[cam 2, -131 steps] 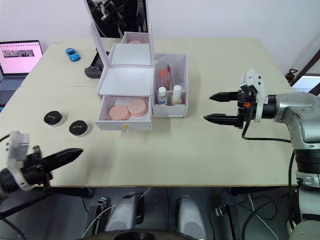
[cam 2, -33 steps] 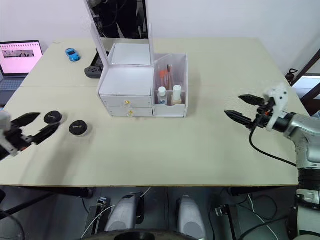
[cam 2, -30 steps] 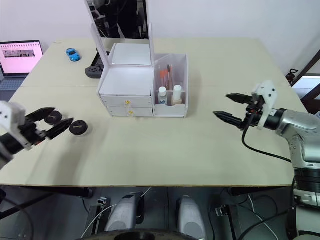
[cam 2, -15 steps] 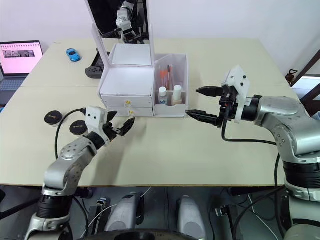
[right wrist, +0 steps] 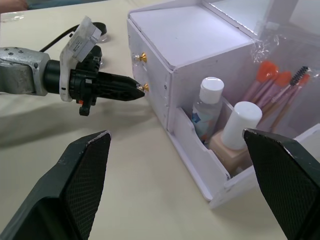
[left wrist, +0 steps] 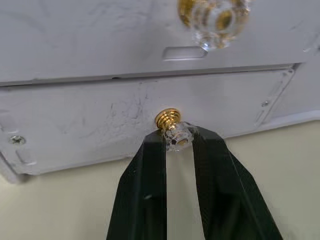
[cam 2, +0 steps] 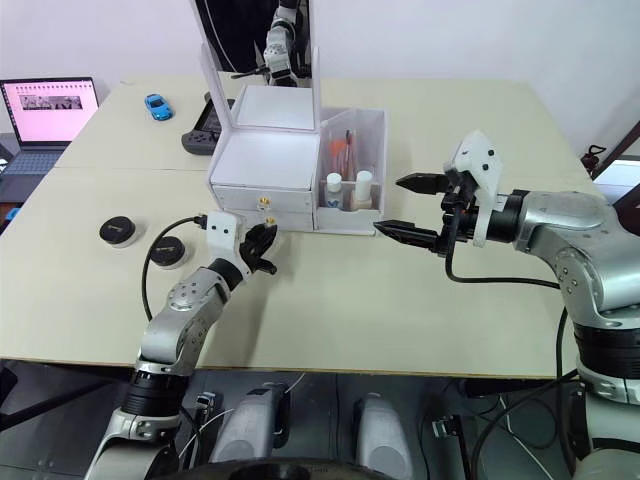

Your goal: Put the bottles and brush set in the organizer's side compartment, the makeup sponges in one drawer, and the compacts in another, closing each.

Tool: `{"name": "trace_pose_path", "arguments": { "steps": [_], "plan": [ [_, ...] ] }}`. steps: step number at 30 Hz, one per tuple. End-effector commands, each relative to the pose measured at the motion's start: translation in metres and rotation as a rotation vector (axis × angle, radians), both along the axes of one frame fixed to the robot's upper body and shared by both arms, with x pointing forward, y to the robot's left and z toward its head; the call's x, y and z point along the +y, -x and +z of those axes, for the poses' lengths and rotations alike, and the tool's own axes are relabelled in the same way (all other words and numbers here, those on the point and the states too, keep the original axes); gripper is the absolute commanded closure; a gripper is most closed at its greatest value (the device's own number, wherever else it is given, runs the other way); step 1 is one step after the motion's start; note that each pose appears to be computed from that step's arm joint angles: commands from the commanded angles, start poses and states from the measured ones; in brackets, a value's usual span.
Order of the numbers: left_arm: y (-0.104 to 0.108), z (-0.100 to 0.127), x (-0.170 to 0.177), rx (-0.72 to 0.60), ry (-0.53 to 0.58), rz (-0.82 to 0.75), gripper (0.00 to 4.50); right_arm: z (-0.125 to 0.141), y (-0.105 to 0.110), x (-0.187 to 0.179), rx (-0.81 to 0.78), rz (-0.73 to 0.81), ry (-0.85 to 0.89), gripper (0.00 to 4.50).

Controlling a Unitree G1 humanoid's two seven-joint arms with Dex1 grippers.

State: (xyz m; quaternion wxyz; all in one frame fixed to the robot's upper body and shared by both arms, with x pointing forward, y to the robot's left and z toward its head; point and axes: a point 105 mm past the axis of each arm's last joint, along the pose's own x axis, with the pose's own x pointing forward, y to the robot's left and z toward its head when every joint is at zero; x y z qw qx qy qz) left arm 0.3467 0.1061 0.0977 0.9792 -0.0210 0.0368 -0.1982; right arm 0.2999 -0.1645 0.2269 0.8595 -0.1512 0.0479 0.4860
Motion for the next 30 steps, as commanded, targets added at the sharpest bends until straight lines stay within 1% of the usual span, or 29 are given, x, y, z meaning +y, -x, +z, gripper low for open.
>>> {"name": "trace_pose_path", "arguments": {
  "steps": [1, 3, 7, 12, 16, 20, 23, 26, 28, 30],
  "plan": [
    [0.0, 0.021, -0.003, -0.094, 0.007, -0.006, 4.28, 0.015, 0.002, 0.001, -0.063, 0.013, 0.016, 0.0],
    [0.002, 0.02, -0.003, -0.09, 0.012, -0.012, 4.28, 0.012, 0.002, 0.002, -0.06, 0.02, 0.023, 0.0],
    [0.017, 0.015, 0.003, -0.066, 0.0, -0.02, 4.28, 0.007, 0.002, 0.004, -0.044, 0.027, 0.023, 0.0],
    [0.046, 0.007, 0.003, -0.024, -0.003, -0.067, 4.28, -0.004, 0.004, 0.006, -0.011, 0.019, 0.002, 0.0],
    [0.073, 0.009, 0.007, -0.007, 0.003, -0.129, 4.28, -0.008, 0.006, 0.009, 0.003, 0.02, -0.012, 0.0],
    [0.094, 0.009, 0.015, 0.028, 0.004, -0.163, 4.28, -0.01, 0.006, 0.012, 0.011, 0.02, -0.018, 0.0],
    [0.102, 0.007, 0.017, 0.059, 0.01, -0.166, 4.28, -0.011, 0.006, 0.015, 0.016, 0.021, -0.024, 0.0],
    [0.103, 0.0, 0.02, 0.095, 0.012, -0.15, 4.28, -0.01, 0.005, 0.017, 0.017, 0.024, -0.031, 0.0],
    [0.104, -0.001, 0.02, 0.107, 0.032, -0.154, 4.28, -0.01, 0.004, 0.018, 0.018, 0.026, -0.033, 0.0],
    [0.105, 0.001, 0.019, 0.108, 0.061, -0.165, 3.25, -0.009, 0.003, 0.018, 0.018, 0.033, -0.036, 0.0]
  ]
}}
